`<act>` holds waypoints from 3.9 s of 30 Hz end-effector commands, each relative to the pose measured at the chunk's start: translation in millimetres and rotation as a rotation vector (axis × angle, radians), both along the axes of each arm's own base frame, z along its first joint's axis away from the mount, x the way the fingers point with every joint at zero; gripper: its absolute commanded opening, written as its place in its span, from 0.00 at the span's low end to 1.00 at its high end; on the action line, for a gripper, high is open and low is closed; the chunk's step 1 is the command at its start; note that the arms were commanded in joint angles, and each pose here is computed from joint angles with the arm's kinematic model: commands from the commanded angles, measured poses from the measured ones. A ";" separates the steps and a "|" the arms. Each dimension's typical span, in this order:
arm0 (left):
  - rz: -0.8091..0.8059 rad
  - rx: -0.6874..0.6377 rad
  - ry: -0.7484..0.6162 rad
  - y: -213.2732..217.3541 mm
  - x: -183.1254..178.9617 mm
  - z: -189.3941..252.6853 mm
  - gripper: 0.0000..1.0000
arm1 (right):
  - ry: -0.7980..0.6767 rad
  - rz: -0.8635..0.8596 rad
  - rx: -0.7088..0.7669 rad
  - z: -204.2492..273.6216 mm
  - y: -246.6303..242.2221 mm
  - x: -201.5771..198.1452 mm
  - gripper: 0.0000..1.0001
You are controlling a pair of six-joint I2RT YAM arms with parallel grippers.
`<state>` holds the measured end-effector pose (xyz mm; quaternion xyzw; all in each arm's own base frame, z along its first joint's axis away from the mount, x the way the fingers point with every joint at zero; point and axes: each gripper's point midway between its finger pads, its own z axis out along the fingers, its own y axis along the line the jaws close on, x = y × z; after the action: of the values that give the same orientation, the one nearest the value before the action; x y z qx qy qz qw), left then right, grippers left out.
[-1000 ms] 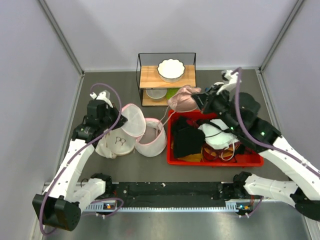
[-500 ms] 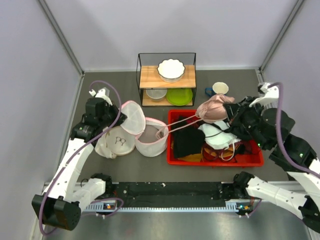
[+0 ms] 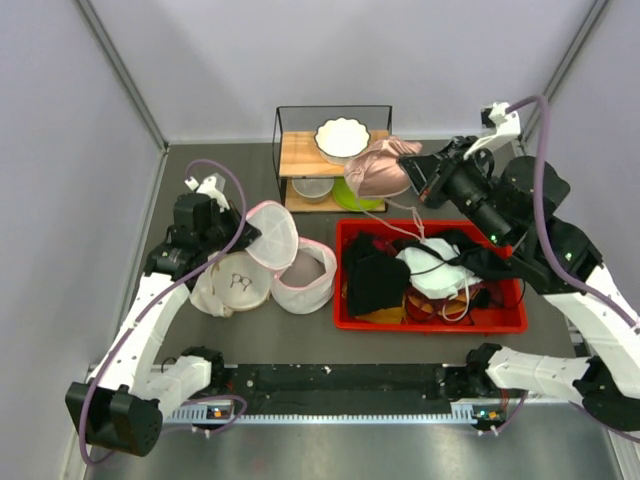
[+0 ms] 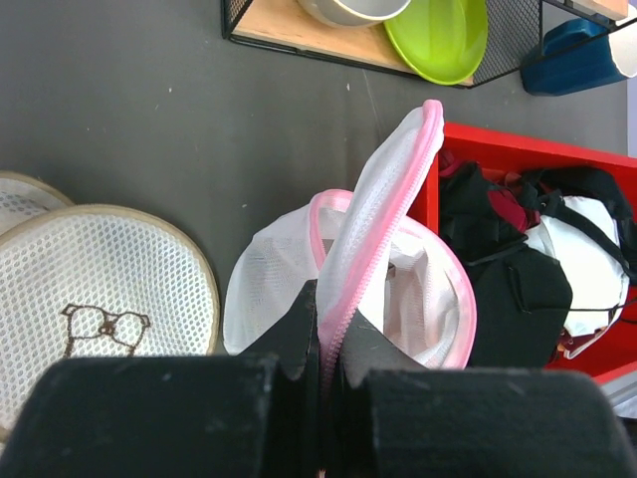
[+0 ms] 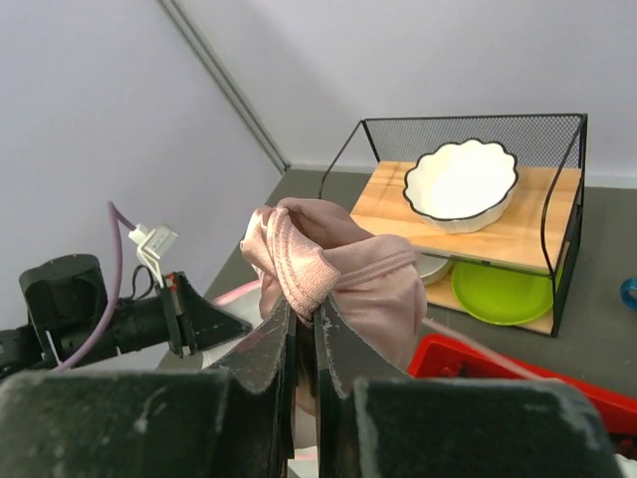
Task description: Unzip the laundry bag and remove the bra
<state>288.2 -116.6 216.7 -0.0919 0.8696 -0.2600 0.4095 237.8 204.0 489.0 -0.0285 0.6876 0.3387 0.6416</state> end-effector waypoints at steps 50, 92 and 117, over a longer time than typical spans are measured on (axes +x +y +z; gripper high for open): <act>0.011 0.001 -0.041 2.7 4.3 0.4 0.00 | 0.601 0.138 -0.463 -303.6 51.4 87.0 0.00; 0.061 -0.021 -0.137 12.3 -15.9 11.8 0.00 | 0.423 0.154 -0.369 -235.6 71.1 53.3 0.72; 0.207 -0.080 -0.141 28.2 -26.6 -6.5 0.00 | 0.636 0.509 -0.580 -395.2 218.1 5.5 0.79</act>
<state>254.4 -92.8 201.0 -0.1699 0.8304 -0.2568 0.4644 233.0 402.8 91.1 -0.2616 0.8947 0.2676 0.2440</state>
